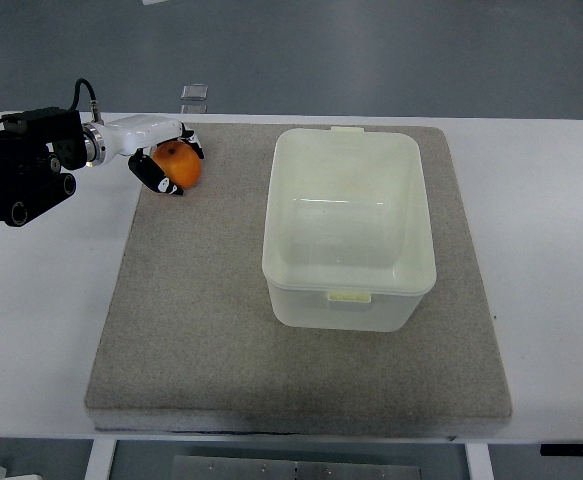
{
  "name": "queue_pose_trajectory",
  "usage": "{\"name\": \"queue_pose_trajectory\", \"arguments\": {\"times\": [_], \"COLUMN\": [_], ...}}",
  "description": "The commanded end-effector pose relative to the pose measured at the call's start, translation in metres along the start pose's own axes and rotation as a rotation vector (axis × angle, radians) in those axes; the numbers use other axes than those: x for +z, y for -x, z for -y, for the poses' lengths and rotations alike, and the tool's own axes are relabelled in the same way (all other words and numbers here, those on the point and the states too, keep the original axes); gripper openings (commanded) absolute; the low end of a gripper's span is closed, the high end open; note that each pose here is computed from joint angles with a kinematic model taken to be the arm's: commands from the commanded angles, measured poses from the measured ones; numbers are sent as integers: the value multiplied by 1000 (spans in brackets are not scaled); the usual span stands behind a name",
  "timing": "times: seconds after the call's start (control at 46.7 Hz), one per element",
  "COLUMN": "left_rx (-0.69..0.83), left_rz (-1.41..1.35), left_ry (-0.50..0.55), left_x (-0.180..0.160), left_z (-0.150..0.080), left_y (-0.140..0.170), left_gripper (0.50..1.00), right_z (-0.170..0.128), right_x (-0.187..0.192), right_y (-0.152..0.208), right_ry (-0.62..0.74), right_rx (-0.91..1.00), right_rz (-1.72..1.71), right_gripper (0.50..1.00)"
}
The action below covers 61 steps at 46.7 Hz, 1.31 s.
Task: Put orange in box with left hand
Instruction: 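Lift the orange with the left hand up off the pad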
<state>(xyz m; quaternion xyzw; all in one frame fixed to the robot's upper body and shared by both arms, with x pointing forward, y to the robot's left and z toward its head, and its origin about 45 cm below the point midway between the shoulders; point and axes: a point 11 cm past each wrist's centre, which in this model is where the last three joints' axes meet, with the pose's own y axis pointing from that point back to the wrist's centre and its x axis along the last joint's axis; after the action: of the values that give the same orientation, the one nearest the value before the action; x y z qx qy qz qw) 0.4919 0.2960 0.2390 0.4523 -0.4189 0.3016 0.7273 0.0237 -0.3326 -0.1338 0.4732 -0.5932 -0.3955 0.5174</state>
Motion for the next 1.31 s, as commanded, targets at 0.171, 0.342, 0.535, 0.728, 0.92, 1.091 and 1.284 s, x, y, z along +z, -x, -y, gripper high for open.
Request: {"name": "queue_pose_trajectory", "arguments": {"times": [0.171, 0.342, 0.535, 0.728, 0.92, 1.091, 1.284], "left_rx": [20, 1, 21, 129, 222, 288, 323], "left_rz": [-229, -409, -622, -814, -887, -964, -1090], "left_ry": [38, 86, 125, 179, 222, 279, 341], "left_x": [9, 27, 30, 33, 36, 40, 46], "left_z": [2, 12, 12, 11, 9, 6, 4], "left_y": [-10, -2, -2, -26, -49, -70, -81], "left_gripper": [500, 500, 500, 500, 500, 500, 500], "right_z": [0, 0, 0, 0, 0, 0, 0], "right_x": [0, 0, 0, 0, 0, 0, 0], "right_y": [0, 0, 0, 0, 0, 0, 0], "right_ry": [-1, 1, -1, 0, -1, -1, -1], "right_rx": [0, 0, 0, 0, 0, 0, 0], "right_rz": [0, 0, 0, -1, 0, 0, 0], "right_gripper": [944, 944, 944, 944, 944, 944, 944]}}
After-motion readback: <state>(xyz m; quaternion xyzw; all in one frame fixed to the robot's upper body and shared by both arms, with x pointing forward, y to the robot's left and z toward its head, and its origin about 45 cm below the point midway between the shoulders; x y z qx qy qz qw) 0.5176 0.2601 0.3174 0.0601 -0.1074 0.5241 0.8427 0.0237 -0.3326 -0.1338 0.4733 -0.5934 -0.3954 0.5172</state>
